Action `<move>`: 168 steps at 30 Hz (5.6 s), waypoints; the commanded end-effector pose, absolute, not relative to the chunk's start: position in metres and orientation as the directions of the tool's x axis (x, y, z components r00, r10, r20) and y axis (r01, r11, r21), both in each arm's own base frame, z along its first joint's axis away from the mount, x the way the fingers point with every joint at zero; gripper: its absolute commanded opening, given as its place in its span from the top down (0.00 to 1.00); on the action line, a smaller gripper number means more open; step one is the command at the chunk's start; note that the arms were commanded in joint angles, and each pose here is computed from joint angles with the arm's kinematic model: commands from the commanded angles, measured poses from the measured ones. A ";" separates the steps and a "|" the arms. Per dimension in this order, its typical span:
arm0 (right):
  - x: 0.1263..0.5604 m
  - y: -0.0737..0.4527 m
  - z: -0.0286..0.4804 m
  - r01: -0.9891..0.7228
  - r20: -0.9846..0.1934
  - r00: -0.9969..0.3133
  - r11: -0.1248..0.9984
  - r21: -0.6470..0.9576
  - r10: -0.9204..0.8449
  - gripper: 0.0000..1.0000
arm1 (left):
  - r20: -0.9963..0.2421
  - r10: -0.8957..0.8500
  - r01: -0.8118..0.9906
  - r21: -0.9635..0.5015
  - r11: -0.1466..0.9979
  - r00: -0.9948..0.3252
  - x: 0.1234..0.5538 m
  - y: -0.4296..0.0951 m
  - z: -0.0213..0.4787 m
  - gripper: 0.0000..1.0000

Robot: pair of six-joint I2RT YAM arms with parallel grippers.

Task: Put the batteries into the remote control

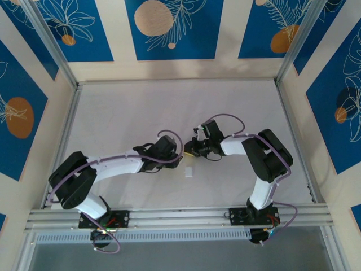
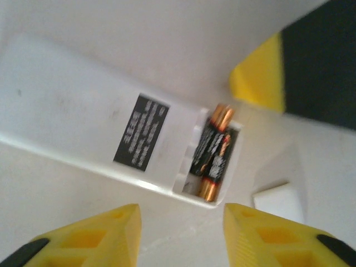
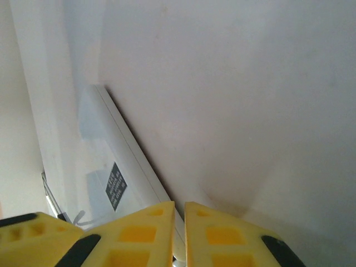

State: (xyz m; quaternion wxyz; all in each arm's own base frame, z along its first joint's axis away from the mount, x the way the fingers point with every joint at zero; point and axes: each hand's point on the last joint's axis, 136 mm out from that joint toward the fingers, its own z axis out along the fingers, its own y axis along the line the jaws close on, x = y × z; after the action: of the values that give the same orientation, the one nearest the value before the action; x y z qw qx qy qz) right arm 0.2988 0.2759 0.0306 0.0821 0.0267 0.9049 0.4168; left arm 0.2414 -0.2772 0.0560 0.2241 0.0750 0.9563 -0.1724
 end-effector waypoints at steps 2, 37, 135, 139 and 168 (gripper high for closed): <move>0.307 0.279 0.047 -0.066 -0.164 -0.982 0.650 0.757 0.090 0.86 | -0.413 0.004 0.163 -0.350 0.922 -0.911 0.237 -0.284 0.048 0.67; 0.270 0.306 0.031 -0.065 -0.119 -0.992 0.665 0.744 0.036 0.96 | -0.399 -0.015 0.144 -0.366 0.919 -0.917 0.242 -0.282 0.029 0.82; 0.275 0.257 0.044 -0.049 -0.211 -0.970 0.750 0.659 0.122 0.75 | -0.303 -0.159 -0.035 -0.377 0.926 -0.940 0.235 -0.265 0.055 0.57; 0.274 0.262 0.037 -0.050 -0.189 -0.976 0.729 0.682 0.110 0.94 | -0.262 -0.248 -0.125 -0.411 0.903 -0.933 0.234 -0.266 0.061 0.48; 0.253 0.270 0.008 -0.022 -0.119 -0.988 0.665 0.746 0.101 1.00 | -0.172 -0.421 -0.316 -0.431 0.845 -0.891 0.254 -0.288 0.050 0.35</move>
State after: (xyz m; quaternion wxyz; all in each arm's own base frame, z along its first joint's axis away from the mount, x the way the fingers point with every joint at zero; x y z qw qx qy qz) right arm 0.2667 0.2682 0.0173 0.1013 0.0214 0.9084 0.4051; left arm 0.2461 -0.2857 0.0480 0.1285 -0.1720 0.9562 -0.1988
